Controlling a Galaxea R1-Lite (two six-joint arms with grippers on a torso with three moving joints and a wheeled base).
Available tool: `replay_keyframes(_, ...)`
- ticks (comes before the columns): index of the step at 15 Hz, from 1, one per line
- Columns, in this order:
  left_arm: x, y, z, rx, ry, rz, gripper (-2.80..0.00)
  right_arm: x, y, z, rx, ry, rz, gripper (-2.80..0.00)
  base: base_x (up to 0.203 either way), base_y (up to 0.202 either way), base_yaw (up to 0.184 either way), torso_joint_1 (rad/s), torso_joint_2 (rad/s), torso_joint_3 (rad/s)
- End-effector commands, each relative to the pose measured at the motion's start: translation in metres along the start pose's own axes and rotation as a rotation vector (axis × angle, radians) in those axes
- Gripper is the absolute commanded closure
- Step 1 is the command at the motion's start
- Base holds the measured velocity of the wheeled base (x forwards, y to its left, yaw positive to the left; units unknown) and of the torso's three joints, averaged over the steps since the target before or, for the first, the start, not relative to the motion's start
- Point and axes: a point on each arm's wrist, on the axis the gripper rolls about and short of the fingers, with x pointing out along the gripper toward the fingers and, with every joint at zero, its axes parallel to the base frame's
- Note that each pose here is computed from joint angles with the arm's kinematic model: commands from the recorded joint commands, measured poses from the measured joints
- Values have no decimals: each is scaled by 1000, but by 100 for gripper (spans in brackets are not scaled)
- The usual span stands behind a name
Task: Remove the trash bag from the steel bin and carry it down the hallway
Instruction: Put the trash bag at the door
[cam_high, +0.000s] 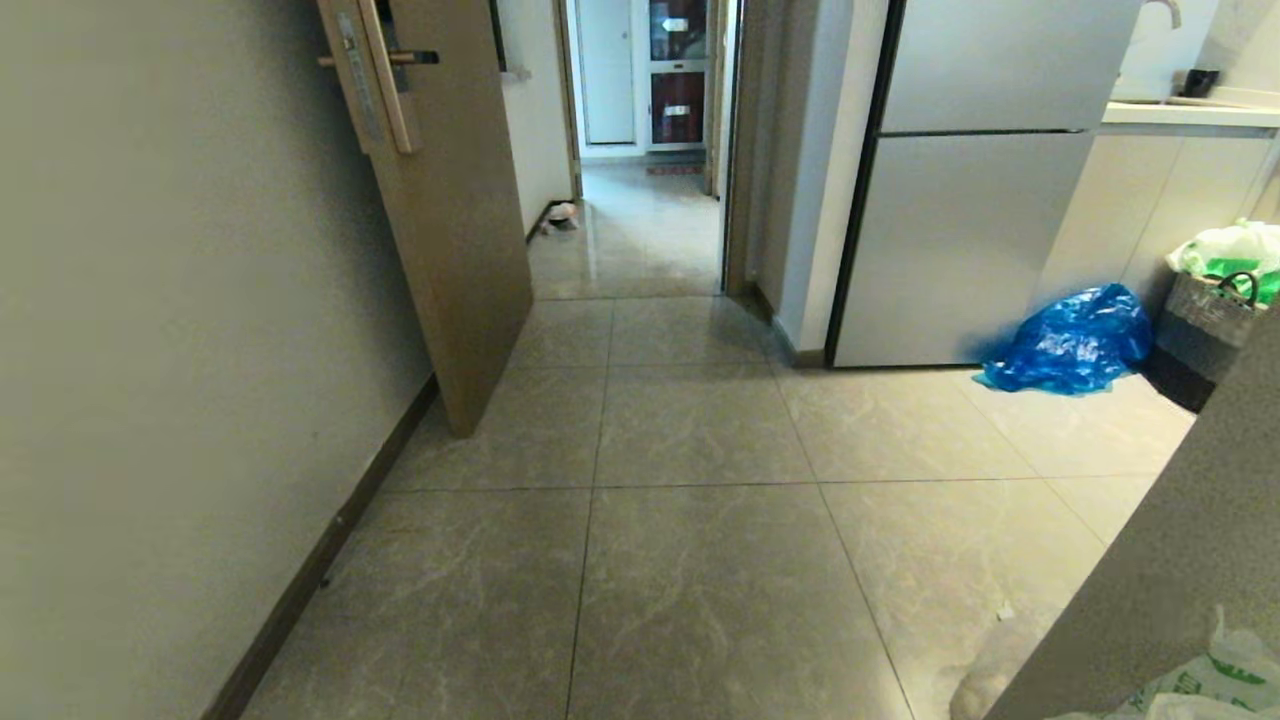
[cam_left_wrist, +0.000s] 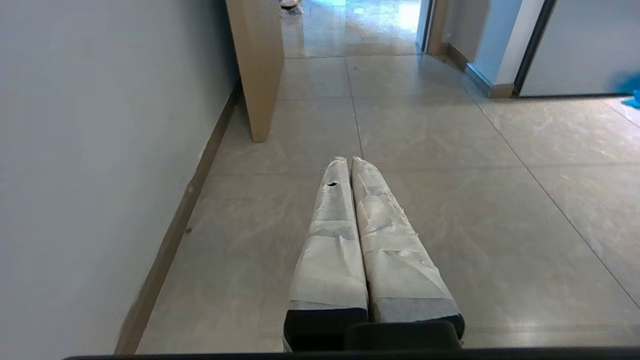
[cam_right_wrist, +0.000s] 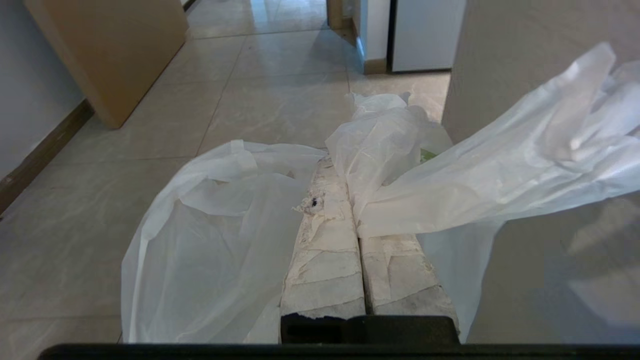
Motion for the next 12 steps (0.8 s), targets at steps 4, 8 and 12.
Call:
replay_keyframes(4, 0, 0, 0, -2, -2, 0, 0, 0, 0, 0, 0, 2, 1, 0, 184, 0, -3, 2, 7, 2)
replay_keyframes(8, 0, 0, 0, -2, -1, 0, 0, 0, 0, 0, 0, 2, -1, 0, 181, 0, -3, 2, 0, 3)
replay_keyframes(12, 0, 0, 0, -2, -2, 1, 0, 0, 0, 0, 0, 2, 1, 0, 183, 0, -2, 2, 0, 3)
